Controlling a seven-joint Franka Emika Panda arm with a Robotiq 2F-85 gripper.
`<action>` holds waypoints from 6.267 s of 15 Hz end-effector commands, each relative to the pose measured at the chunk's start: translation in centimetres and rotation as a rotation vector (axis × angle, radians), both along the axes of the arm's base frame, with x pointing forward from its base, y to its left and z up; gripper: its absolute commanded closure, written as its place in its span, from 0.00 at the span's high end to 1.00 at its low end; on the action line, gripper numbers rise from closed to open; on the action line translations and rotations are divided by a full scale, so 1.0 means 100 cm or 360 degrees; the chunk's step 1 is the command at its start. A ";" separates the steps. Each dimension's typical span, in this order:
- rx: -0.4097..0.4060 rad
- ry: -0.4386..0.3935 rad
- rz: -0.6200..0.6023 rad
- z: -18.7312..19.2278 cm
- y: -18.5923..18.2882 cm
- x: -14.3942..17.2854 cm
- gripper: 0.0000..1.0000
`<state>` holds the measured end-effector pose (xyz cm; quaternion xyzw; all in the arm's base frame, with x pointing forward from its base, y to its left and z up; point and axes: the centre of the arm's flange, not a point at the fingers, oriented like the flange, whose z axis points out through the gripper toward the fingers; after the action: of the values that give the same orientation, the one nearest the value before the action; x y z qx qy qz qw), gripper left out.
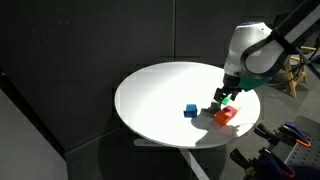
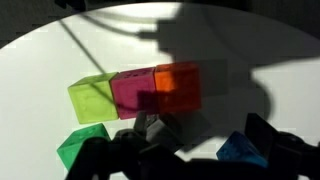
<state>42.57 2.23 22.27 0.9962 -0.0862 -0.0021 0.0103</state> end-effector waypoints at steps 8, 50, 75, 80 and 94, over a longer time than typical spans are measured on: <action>-0.0020 -0.0006 0.0034 -0.011 0.024 0.025 1.00; 0.0003 -0.0066 0.0164 -0.073 0.036 0.045 1.00; 0.0021 -0.0009 0.0155 -0.070 0.040 0.008 1.00; 0.0025 0.0006 0.0146 -0.068 0.038 -0.001 1.00; 0.0036 0.0039 0.0116 -0.065 0.037 -0.018 1.00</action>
<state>41.47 5.96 14.61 0.9987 -0.0456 -0.0205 0.0048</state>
